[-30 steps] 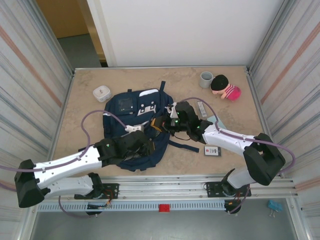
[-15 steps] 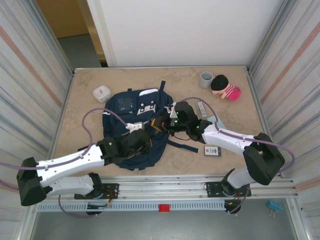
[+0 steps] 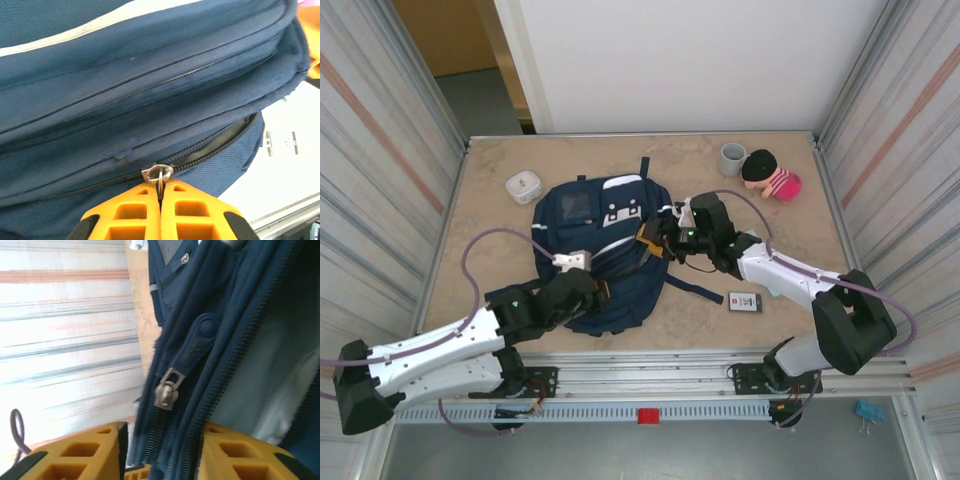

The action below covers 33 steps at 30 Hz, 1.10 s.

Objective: Pack books, pencil case, and school supplies into a backpack

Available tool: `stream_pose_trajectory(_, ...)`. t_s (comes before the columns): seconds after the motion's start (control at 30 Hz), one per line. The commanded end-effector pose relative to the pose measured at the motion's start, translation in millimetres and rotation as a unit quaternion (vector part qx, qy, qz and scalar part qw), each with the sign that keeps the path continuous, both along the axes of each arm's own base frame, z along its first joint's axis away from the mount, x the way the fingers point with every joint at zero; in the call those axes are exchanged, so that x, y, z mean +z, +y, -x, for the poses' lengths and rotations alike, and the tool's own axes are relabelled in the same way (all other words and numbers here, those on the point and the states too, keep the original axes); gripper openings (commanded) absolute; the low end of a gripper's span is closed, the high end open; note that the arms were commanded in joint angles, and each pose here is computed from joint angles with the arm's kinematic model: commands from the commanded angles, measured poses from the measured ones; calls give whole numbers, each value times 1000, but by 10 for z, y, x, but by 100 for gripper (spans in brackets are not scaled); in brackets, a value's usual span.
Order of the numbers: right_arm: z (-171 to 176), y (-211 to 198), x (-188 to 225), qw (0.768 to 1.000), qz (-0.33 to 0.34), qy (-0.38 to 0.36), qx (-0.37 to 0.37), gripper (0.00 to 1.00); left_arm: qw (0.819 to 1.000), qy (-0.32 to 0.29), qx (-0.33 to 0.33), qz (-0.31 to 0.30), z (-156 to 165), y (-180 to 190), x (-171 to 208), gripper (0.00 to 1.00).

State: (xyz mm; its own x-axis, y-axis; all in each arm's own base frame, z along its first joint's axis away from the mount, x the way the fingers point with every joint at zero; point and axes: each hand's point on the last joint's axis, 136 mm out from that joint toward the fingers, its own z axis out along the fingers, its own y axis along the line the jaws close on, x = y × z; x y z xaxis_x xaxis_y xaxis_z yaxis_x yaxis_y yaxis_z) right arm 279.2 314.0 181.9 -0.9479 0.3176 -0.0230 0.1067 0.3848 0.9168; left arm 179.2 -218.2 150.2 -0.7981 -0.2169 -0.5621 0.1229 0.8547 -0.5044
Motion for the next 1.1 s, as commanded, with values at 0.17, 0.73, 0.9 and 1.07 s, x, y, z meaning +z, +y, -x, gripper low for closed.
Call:
stream_pose_trajectory(0.17,256,340,5,999,-38,5,-25,54,996,-49,-59,48,-129,-425,346,0)
stream_pose_trajectory(0.73,-87,-512,28,998,24,-9,-52,30,999,-17,26,19,-81,85,46,0)
stream_pose_trajectory(0.9,45,-188,94,999,-13,-2,-45,58,998,-37,3,45,-137,-107,173,0)
stream_pose_trajectory(1.07,157,115,60,999,-9,-10,-45,58,997,-46,-21,56,-172,-279,259,0)
